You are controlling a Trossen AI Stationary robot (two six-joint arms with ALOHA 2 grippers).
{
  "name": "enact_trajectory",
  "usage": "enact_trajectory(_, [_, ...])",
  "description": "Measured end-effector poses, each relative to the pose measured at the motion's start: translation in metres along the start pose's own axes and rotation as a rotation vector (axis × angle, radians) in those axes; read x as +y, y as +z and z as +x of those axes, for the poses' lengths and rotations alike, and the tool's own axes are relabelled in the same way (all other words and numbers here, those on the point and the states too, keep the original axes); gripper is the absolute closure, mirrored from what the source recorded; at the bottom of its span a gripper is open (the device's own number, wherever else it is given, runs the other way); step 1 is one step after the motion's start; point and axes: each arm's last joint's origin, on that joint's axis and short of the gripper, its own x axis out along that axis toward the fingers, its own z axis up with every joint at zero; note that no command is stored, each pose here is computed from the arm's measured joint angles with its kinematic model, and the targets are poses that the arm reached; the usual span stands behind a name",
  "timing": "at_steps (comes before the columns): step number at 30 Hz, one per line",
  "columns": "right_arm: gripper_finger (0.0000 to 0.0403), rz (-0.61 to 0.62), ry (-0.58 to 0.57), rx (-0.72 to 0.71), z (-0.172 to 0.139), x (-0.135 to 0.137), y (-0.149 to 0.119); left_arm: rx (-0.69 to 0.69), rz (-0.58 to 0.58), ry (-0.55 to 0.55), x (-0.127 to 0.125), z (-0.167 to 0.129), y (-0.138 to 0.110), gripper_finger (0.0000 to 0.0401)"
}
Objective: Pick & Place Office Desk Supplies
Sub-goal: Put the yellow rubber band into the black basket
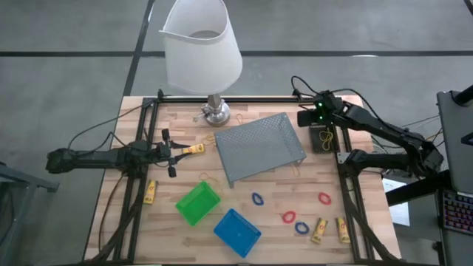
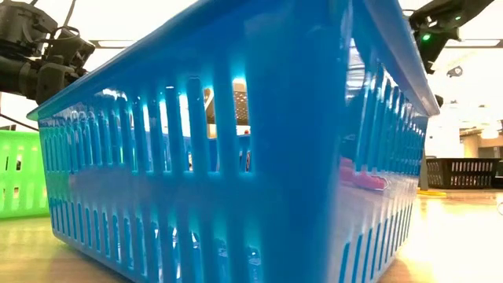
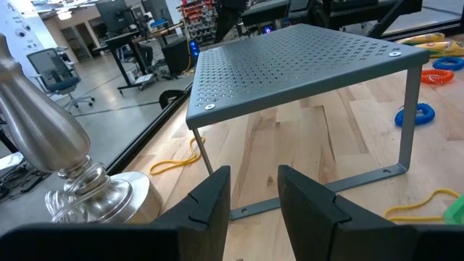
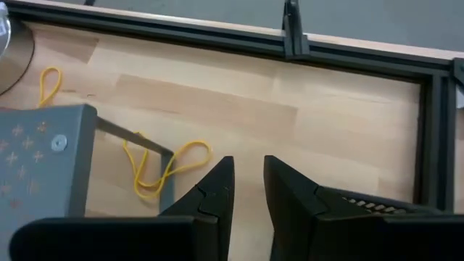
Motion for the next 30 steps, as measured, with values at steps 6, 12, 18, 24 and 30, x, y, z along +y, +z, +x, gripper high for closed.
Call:
enact_trajectory(6, [0.0328, -0.015, -0.044, 0.086, 0.026, 0.011, 0.016, 0.000, 0.000, 0.000, 0.000, 0.000, 0.000, 0.0283])
enact_trajectory(12, [0.0328, 0.000, -0.018, 0.211, 0.060, 0.013, 0.038, 0.001, 0.000, 0.000, 0.000, 0.000, 0.000, 0.0283])
enact_trajectory(18, [0.0328, 0.016, -0.043, 0.275, 0.087, 0.017, 0.049, 0.001, 0.000, 0.000, 0.000, 0.000, 0.000, 0.0283])
enact_trajectory(24, [0.0328, 0.056, -0.044, 0.319, 0.105, 0.019, 0.061, 0.001, 0.000, 0.000, 0.000, 0.000, 0.000, 0.0283])
enact_trajectory(30, [0.0328, 0.112, 0.012, 0.339, 0.104, 0.021, 0.076, 0.000, 0.000, 0.000, 0.000, 0.000, 0.000, 0.0283])
